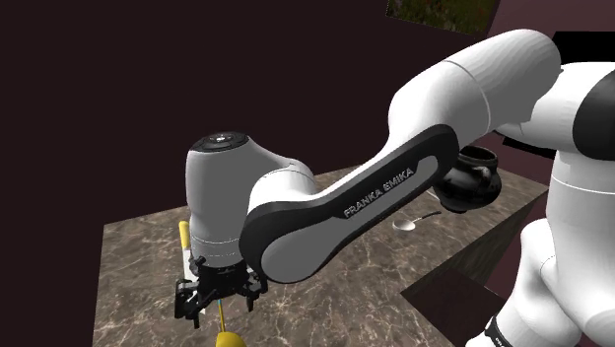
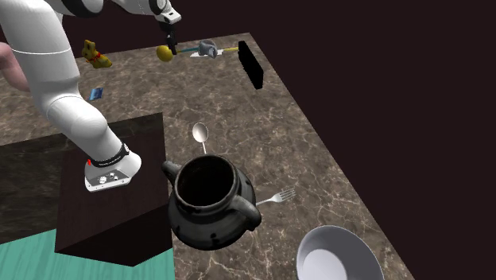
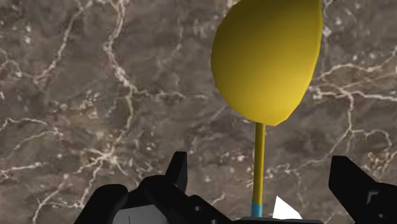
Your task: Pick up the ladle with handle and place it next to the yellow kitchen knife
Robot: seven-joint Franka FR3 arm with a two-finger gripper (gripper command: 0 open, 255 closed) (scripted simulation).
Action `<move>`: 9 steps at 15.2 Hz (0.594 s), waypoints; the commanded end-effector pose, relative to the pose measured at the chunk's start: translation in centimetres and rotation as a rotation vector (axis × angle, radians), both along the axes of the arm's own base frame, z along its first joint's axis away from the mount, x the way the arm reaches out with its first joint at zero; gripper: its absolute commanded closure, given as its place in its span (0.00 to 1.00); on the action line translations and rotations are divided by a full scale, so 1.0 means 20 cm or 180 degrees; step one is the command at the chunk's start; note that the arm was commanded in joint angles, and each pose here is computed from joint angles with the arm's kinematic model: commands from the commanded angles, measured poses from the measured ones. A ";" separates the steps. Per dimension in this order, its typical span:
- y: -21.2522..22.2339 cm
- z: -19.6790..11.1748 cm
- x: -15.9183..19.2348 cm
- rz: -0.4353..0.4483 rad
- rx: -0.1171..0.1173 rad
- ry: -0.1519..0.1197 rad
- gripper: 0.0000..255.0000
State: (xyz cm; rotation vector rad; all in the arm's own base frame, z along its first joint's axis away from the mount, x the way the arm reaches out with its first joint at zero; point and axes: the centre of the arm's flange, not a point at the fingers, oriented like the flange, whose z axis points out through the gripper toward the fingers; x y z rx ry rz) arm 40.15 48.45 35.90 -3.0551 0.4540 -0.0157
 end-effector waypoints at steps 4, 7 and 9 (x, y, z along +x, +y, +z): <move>-0.01 0.17 -0.01 0.0000 -0.0001 0.0000 0.00; -0.01 0.17 -0.01 0.0000 -0.0001 0.0000 0.00; -0.01 0.17 -0.01 0.0000 -0.0001 0.0000 0.00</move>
